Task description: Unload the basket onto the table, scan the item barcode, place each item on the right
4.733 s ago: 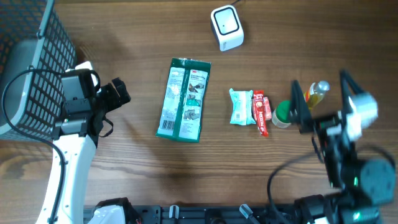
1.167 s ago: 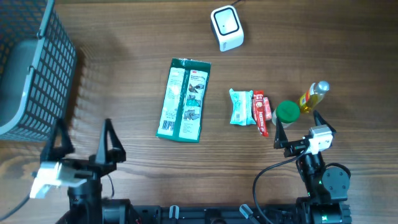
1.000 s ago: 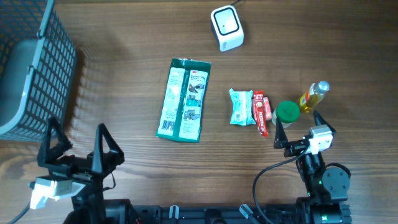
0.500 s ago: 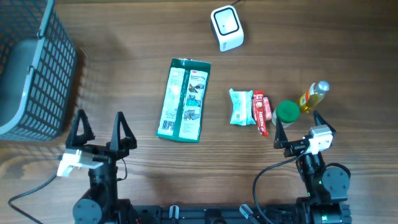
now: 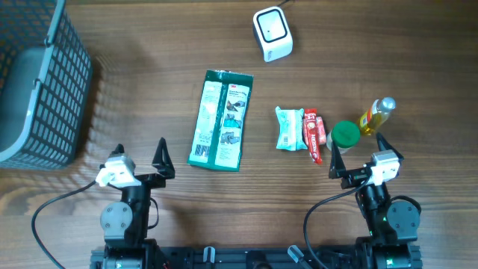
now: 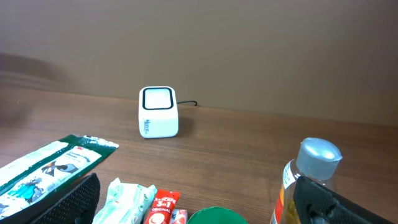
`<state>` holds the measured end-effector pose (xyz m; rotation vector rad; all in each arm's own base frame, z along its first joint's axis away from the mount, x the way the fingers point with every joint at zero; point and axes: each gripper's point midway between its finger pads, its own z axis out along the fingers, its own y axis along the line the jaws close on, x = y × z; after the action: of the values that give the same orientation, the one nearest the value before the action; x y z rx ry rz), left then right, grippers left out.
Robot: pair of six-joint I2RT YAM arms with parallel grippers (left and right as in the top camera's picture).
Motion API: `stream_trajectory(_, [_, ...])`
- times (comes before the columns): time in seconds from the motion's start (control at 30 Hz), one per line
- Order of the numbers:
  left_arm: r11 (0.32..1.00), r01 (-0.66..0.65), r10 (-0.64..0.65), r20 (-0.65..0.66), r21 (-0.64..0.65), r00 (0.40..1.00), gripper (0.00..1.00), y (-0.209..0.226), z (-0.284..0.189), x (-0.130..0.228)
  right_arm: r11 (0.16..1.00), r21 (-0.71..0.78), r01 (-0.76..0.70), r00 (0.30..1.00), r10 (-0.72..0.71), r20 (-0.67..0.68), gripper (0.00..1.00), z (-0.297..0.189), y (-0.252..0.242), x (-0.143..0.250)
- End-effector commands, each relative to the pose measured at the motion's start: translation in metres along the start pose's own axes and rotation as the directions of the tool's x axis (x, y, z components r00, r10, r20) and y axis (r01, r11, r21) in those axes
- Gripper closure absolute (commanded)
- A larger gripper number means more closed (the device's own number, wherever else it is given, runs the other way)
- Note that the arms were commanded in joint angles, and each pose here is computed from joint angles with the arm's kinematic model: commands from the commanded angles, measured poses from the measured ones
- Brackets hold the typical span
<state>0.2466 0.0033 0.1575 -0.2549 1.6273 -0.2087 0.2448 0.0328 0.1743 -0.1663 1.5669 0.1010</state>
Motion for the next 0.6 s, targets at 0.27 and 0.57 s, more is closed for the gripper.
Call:
stream_trajectory(0.27, [0.988,-0.146,0.147,-0.009,0.049,0.989,0.0,-0.0081,-0.0006,0.0034,0.999,0.028,-0.017,1.0,0.016,0.01,0.0,-0.0006,-0.0055,-0.0018])
stream_trajectory(0.57, [0.988,-0.146,0.147,-0.01,0.049,0.989,0.0,-0.008,-0.0006,0.0036,0.999,0.028,-0.017,1.0,0.017,0.01,0.0,-0.0006,-0.0055,-0.0018])
